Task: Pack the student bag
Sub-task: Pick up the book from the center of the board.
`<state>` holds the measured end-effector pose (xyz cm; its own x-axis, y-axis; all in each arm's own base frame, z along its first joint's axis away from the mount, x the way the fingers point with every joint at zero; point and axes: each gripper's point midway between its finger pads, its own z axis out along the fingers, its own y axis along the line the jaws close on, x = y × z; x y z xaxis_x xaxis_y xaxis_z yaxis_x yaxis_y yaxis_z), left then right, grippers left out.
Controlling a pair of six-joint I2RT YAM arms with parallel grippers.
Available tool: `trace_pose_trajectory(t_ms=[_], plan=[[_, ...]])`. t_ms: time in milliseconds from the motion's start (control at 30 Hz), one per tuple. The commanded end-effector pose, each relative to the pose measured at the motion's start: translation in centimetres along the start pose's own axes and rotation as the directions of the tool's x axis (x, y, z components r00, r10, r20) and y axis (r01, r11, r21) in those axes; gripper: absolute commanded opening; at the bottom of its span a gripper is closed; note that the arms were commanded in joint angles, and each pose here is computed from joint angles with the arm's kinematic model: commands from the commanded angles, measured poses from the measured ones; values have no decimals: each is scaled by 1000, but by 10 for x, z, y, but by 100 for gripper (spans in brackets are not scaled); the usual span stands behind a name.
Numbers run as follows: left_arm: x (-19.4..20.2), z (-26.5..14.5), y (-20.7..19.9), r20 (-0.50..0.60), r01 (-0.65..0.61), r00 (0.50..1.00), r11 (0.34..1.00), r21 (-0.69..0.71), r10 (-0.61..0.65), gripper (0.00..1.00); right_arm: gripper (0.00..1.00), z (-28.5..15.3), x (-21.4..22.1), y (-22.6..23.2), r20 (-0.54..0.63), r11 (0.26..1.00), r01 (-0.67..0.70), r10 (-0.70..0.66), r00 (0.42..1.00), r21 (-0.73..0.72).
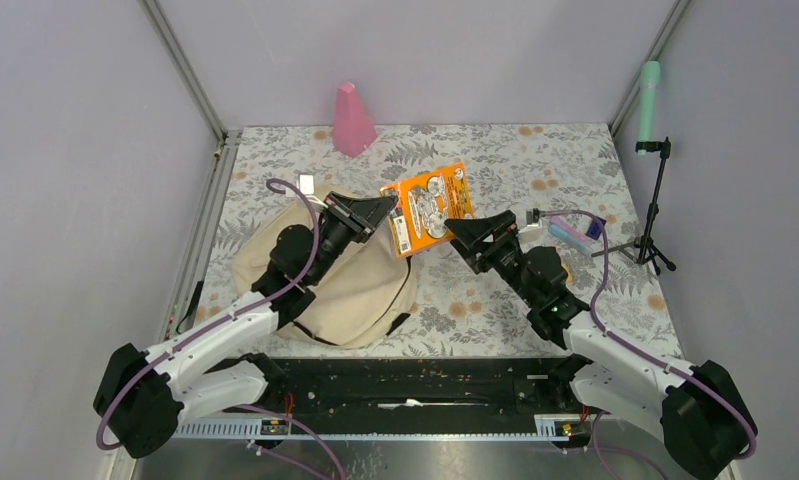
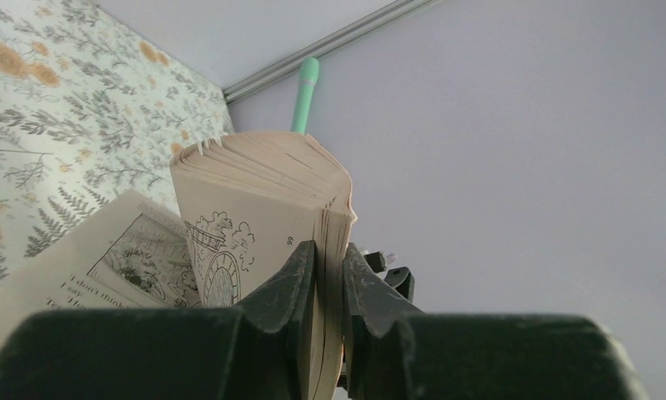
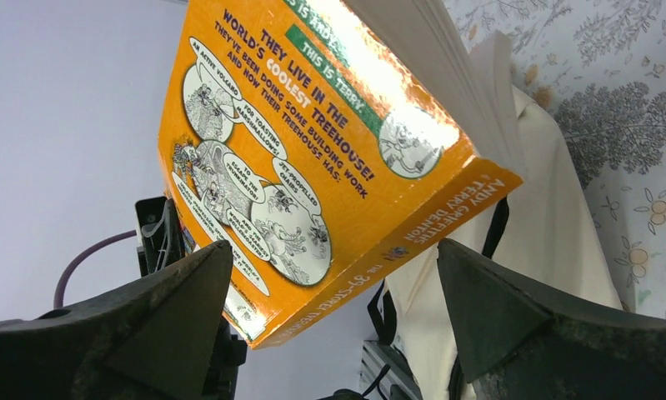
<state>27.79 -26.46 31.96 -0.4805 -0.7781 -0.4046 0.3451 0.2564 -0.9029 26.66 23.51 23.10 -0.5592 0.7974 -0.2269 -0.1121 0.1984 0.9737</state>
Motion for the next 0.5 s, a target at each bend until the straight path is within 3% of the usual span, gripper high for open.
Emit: trace_pose_trajectory(t_ms=[0,200,467], plan=[[-32,-9,-67,100,102,987,966,238,-129,0,99,1,-13,32,66,994,6,1,998,-105],[-24,-7,-75,71,128,986,956,263,-151,0,99,13,-9,34,43,993,-15,20,999,-113],[5,-13,-69,7,186,981,954,237,-193,0,96,20,-32,67,149,984,38,-12,989,-174]])
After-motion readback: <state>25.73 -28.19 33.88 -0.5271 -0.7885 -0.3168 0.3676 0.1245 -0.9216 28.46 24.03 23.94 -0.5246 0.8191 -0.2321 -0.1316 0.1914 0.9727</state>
